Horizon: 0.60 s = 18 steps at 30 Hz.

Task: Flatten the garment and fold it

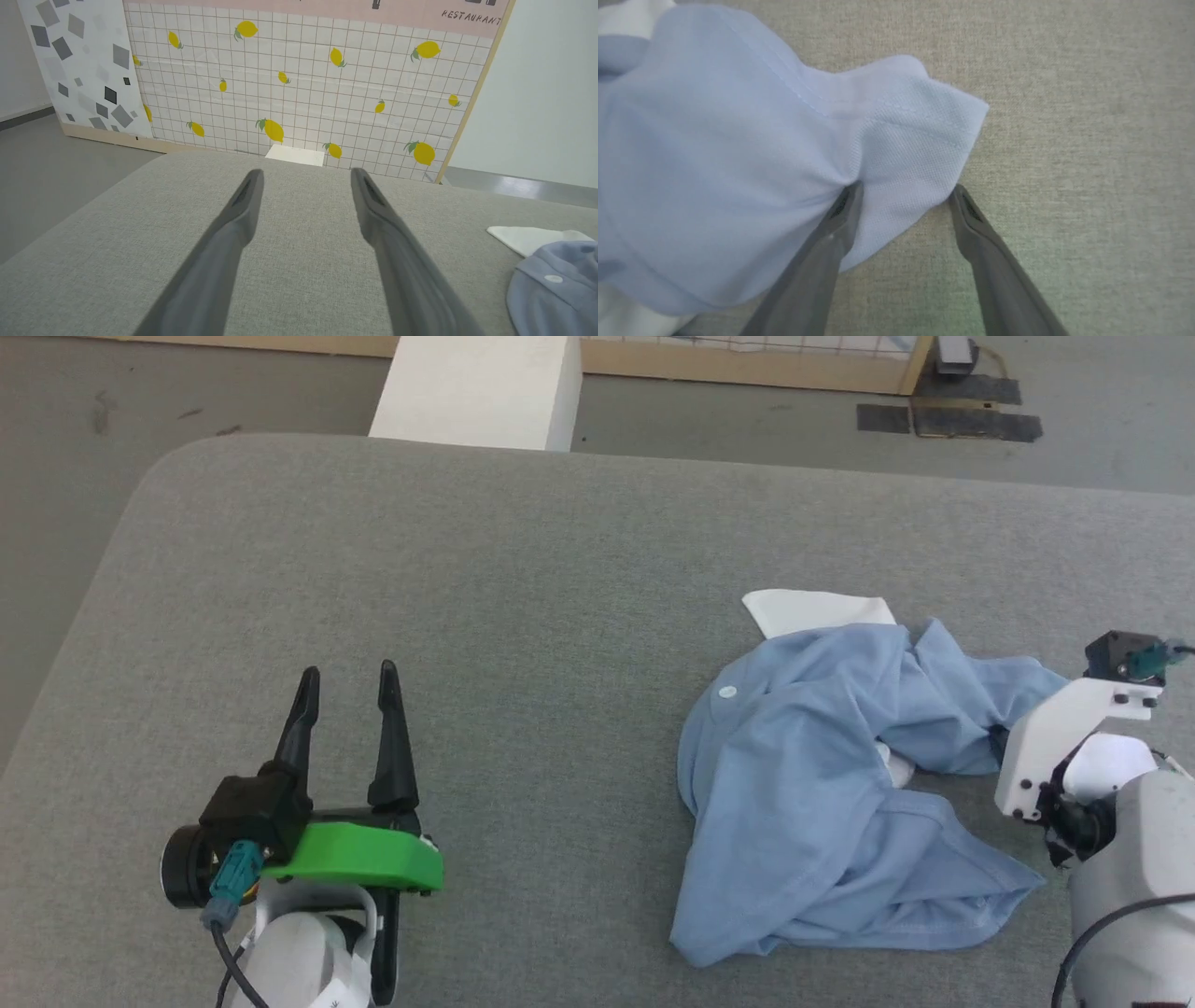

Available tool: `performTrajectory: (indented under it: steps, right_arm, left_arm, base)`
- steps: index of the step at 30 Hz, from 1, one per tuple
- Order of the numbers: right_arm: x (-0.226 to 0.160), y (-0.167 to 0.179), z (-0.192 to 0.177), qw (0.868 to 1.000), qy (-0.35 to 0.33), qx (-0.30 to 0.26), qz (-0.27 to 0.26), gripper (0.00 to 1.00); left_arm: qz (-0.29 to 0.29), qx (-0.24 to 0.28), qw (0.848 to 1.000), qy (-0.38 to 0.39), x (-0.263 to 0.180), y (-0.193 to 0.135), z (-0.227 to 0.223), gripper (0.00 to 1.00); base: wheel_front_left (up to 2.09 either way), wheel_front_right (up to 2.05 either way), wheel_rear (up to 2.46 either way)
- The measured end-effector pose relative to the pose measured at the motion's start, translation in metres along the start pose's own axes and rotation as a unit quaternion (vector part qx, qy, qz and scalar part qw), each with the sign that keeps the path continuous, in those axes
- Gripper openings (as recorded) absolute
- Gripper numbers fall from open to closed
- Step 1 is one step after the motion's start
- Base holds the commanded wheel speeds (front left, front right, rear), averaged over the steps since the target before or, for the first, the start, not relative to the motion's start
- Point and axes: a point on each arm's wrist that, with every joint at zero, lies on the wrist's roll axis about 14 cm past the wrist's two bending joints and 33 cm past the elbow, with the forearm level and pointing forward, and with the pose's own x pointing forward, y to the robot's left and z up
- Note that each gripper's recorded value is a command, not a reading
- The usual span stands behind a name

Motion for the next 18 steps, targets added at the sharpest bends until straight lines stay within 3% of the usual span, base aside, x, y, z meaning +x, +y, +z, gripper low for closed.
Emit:
performTrajectory:
  steps: [2, 5, 9, 11, 13, 16, 18]
  right_arm:
    - [0.001, 0.002, 0.003, 1.0, 0.007, -0.003, 0.002, 0.0]
    - [-0.003, 0.011, 0.014, 1.0, -0.022, 0.003, 0.016, 0.0]
    - [-0.024, 0.036, 0.066, 0.989, -0.139, -0.005, 0.052, 0.0]
    - [-0.046, 0.06, 0.102, 0.974, -0.21, -0.019, 0.085, 0.0]
    - [-0.078, 0.099, 0.134, 0.949, -0.279, -0.046, 0.138, 0.0]
    - [-0.129, 0.163, 0.151, 0.908, -0.339, -0.099, 0.225, 0.0]
    - [-0.156, 0.201, 0.142, 0.884, -0.352, -0.135, 0.275, 0.0]
  left_arm:
    - [0.004, 0.003, 1.0, 0.002, -0.002, 0.004, -0.001, 1.0]
    - [0.007, 0.003, 1.0, -0.003, -0.003, 0.007, 0.003, 1.0]
    - [0.01, 0.002, 1.0, -0.013, -0.005, 0.009, 0.011, 1.0]
    - [0.008, 0.001, 1.0, -0.018, -0.006, 0.009, 0.014, 1.0]
    - [0.008, 0.001, 1.0, -0.02, -0.009, 0.009, 0.016, 1.0]
    - [0.009, 0.001, 1.0, -0.023, -0.013, 0.011, 0.019, 1.0]
    - [0.01, 0.0, 1.0, -0.026, -0.015, 0.011, 0.021, 1.0]
  base:
    - [0.0, 0.0, 0.0]
    - [0.0, 0.0, 0.0]
    - [0.0, 0.0, 0.0]
    - [0.0, 0.0, 0.0]
    - [0.0, 0.0, 0.0]
    - [0.0, 0.0, 0.0]
    - [0.0, 0.0, 0.0]
